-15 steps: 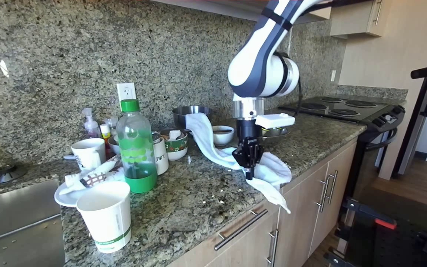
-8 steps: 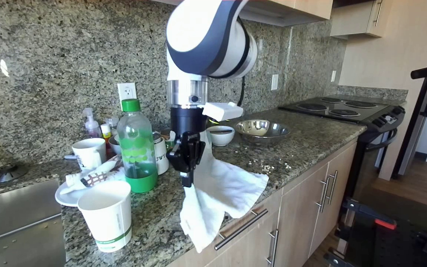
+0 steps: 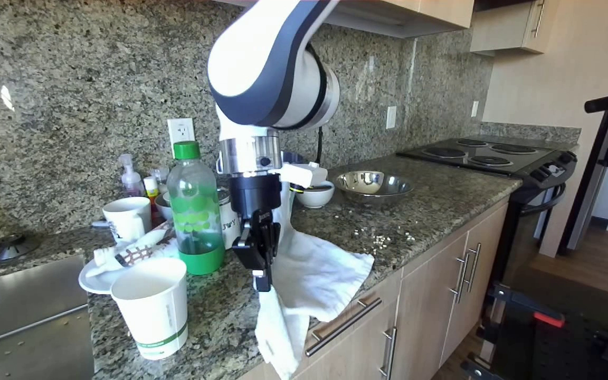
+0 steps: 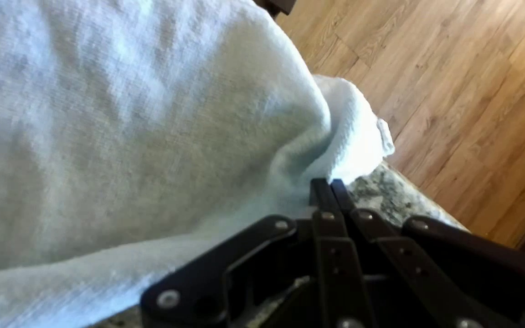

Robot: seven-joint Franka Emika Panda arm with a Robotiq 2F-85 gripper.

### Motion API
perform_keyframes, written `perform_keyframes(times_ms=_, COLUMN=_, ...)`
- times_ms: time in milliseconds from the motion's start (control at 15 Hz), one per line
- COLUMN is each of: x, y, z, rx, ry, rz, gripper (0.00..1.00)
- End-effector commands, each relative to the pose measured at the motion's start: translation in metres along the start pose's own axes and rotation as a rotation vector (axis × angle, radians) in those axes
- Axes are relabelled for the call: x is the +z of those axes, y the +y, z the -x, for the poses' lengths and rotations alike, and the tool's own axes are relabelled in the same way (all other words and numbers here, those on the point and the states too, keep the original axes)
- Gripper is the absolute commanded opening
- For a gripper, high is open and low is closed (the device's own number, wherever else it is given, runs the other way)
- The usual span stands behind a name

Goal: Use the towel to clean the kitchen base table

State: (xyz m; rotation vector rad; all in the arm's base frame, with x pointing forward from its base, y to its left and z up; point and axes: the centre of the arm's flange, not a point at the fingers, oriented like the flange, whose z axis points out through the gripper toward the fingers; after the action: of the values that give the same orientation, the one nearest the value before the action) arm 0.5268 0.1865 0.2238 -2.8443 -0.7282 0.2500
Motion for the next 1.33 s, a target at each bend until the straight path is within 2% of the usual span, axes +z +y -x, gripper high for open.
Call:
perform_keyframes(times_ms=0, x=0.007, y=0.056, z=0.020, rx=0.102, ry=-0.038, rz=0.010, gripper=0.00)
perform_keyframes(times_ms=333, x=0.006, y=0.153, z=0.082, rx=0.349, ry=-0.038, rz=0.015, gripper=0.00)
perform_keyframes(times_ms=533, x=0.011, y=0.197, z=0.128, rx=0.504, ry=-0.047, rz=0.002, gripper=0.00)
perform_keyframes(times_ms=867, x=0.018, y=0.231, z=0.198, rx=0.732, ry=-0.058, rz=-0.019, gripper=0.00)
perform_keyframes(times_ms=1133, x=0.022, y=0.241, z=0.248, rx=0.896, ry=-0.071, rz=-0.034, gripper=0.00)
perform_keyframes(times_ms=1267, x=0.023, y=0.241, z=0.261, rx=0.940, ry=-0.075, rz=-0.036, gripper=0.00)
